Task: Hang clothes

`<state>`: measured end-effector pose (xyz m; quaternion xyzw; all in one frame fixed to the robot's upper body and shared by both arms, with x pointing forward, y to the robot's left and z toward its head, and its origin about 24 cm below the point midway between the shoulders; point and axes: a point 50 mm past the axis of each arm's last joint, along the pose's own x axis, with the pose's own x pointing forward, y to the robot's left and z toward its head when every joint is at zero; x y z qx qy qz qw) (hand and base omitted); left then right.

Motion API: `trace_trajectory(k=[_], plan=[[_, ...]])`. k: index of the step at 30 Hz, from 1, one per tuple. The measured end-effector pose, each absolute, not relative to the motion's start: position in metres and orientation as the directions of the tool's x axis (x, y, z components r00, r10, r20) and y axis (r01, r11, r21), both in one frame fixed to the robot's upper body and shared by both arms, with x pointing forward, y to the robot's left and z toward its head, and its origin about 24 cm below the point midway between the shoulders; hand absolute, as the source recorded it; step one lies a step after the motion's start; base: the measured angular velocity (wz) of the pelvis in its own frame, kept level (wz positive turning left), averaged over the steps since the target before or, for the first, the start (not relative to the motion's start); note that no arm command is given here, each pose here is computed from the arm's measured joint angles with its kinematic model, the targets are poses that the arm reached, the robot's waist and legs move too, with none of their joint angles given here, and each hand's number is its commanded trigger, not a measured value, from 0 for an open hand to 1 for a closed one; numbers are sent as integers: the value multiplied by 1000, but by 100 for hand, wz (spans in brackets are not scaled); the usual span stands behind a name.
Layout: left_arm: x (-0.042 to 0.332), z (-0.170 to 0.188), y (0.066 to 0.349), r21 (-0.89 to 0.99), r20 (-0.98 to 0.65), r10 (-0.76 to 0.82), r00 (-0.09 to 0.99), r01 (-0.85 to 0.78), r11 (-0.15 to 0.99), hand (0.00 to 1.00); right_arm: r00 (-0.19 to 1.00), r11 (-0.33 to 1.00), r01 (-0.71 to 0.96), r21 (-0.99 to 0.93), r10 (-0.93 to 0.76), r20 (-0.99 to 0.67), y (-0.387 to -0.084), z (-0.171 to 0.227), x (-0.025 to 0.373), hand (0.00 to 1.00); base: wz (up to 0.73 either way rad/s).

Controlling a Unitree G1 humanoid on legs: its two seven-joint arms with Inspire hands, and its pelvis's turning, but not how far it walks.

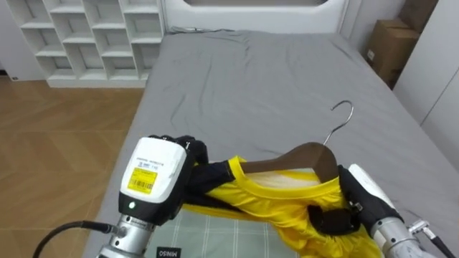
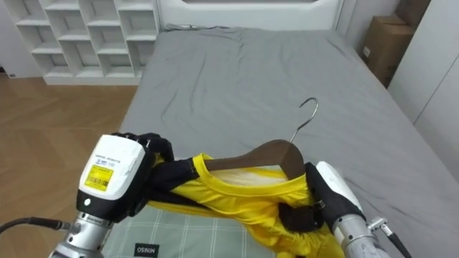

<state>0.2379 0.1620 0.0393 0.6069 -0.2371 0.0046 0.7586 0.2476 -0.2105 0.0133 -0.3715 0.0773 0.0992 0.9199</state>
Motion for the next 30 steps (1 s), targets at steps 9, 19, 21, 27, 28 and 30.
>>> trace_trajectory(k=[9, 19, 21, 27, 28, 30], plan=[[227, 7, 169, 947, 220, -199, 955, -159, 280, 0, 959, 681, -258, -686, 97, -266, -220, 3, 232, 100, 0], [224, -13, 175, 937, 71, -137, 988, -19, 348, 0, 957, 686, -263, -678, 96, -273, -220, 1, 230, 100, 0], [224, -14, 175, 929, 44, -130, 991, 7, 370, 0, 957, 692, -264, -672, 98, -274, -219, 1, 230, 100, 0], [220, -22, 176, 923, -58, -135, 989, 105, 370, 0, 956, 695, -265, -669, 99, -276, -220, 1, 230, 100, -1], [219, -24, 175, 921, -76, -138, 987, 123, 370, 0, 957, 695, -262, -669, 96, -275, -221, 2, 230, 100, -5], [219, -26, 174, 913, -113, -147, 983, 161, 375, 0, 957, 696, -261, -669, 95, -275, -221, 2, 230, 100, -2]])
